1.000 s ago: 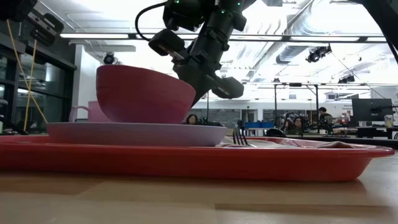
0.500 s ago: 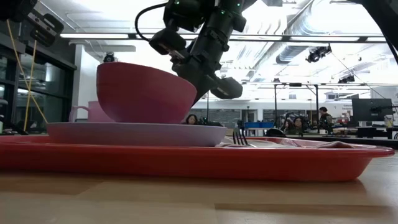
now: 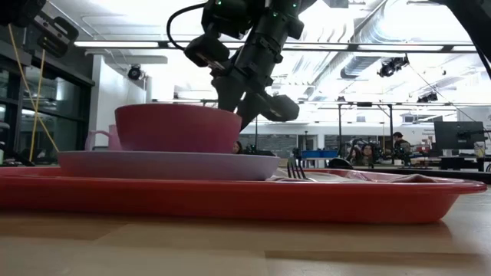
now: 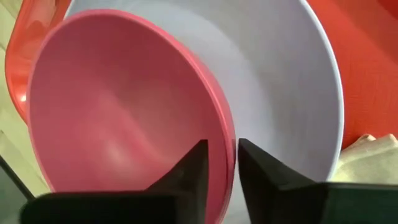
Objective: Set up tray
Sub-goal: Put the red bowl on top of the blue plate, then put the blue spoon on top of the gray napkin to the left of the blue fork
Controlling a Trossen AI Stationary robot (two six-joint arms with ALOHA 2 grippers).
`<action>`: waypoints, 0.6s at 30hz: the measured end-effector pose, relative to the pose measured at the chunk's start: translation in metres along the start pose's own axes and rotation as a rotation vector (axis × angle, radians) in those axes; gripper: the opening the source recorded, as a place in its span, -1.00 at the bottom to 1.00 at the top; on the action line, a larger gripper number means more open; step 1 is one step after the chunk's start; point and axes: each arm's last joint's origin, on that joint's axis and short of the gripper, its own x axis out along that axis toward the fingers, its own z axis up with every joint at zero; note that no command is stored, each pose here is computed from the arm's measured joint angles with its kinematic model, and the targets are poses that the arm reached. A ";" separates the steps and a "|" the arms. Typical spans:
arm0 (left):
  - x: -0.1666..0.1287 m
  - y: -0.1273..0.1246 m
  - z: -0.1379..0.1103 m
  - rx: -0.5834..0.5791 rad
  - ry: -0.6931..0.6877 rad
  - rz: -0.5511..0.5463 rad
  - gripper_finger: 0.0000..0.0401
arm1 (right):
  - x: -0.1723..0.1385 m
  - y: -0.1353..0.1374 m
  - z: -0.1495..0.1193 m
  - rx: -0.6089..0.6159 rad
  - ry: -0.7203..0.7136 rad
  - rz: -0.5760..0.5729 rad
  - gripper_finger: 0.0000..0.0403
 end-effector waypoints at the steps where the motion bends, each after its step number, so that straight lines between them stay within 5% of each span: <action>1: 0.000 0.000 0.000 0.000 0.000 0.000 -0.89 | 0.000 0.000 0.000 0.000 -0.001 -0.001 -0.65; 8: 0.000 0.000 0.000 0.000 0.000 0.000 -0.89 | 0.000 -0.002 0.002 0.004 -0.004 -0.001 -0.45; 18: 0.000 0.000 0.000 -0.007 -0.001 0.000 -0.89 | -0.003 -0.008 0.013 0.031 0.019 0.038 -0.43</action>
